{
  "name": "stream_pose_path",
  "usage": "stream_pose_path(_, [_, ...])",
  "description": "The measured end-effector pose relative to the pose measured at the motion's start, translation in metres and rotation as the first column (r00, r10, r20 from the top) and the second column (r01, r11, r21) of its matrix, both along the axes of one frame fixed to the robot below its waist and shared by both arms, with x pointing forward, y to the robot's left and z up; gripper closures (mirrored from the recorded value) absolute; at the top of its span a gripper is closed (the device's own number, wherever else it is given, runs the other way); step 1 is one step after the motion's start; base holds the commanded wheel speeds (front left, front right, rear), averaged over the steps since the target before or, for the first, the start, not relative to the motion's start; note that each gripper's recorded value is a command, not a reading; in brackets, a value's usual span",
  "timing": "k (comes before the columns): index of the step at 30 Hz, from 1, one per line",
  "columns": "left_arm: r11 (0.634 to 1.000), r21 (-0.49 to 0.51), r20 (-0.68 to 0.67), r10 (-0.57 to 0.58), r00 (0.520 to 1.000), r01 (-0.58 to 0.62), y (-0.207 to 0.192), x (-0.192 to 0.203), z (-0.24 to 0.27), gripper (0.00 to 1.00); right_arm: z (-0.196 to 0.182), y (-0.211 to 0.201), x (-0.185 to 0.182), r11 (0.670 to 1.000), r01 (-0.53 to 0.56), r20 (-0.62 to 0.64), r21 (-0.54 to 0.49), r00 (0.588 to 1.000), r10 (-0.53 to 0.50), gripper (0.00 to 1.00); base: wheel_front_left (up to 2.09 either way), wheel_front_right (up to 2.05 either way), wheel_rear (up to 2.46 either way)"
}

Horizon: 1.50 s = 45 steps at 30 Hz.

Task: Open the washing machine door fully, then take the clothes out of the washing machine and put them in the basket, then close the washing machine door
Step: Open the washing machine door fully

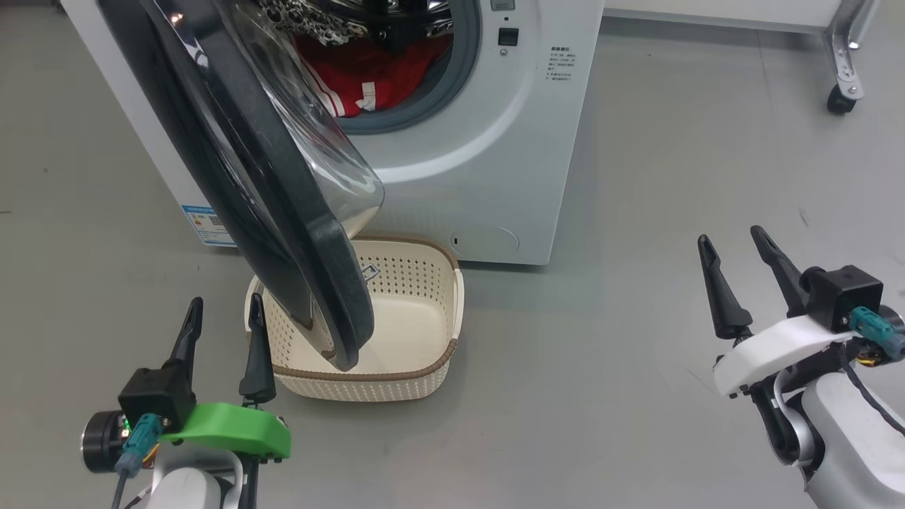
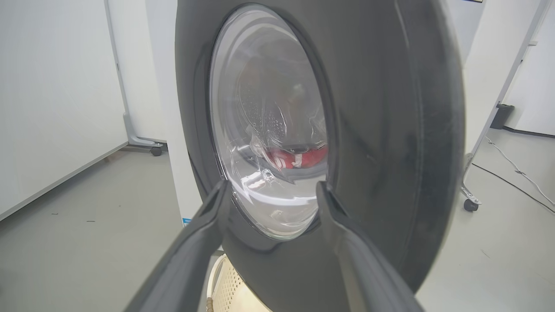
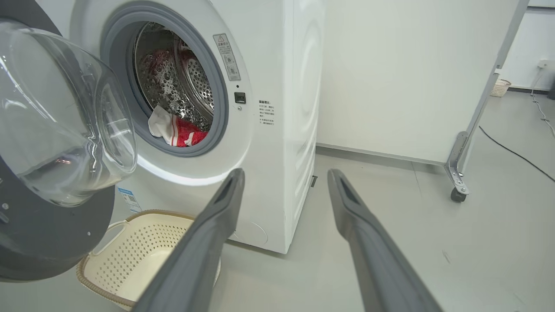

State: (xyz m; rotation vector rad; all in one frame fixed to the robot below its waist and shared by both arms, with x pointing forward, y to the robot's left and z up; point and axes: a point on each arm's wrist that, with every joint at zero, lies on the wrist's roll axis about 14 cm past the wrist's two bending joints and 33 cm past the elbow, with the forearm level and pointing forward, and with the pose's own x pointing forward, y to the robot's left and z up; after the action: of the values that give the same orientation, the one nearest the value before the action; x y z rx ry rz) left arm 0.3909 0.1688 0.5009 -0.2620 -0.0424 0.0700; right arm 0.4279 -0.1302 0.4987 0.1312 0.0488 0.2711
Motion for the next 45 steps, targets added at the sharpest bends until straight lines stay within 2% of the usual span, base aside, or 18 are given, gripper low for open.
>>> stream_pose_path(10, [1.0, -0.005, -0.004, -0.028, 1.0, 0.028, -0.008, -0.006, -0.002, 0.0, -0.017, -0.019, -0.03, 0.997, 0.081, -0.044, 0.019, 0.996, -0.08, 0.0, 0.0, 0.0, 0.0])
stream_pose_path(14, [0.999, -0.008, -0.008, -0.036, 0.999, 0.036, -0.01, -0.01, -0.004, 0.0, -0.004, -0.022, -0.033, 0.994, 0.105, -0.004, 0.036, 0.994, -0.105, 0.0, 0.0, 0.0, 0.0])
stream_pose_path(24, [0.999, -0.008, -0.009, -0.037, 0.999, 0.037, -0.009, -0.011, -0.004, 0.0, 0.007, -0.023, -0.037, 0.992, 0.121, 0.042, 0.041, 0.992, -0.122, 0.0, 0.0, 0.0, 0.0])
stream_pose_path(45, [0.999, -0.011, -0.009, -0.034, 0.999, 0.034, -0.007, -0.012, -0.005, 0.0, 0.002, -0.018, -0.048, 0.99, 0.136, 0.043, 0.042, 0.99, -0.138, 0.0, 0.0, 0.0, 0.0])
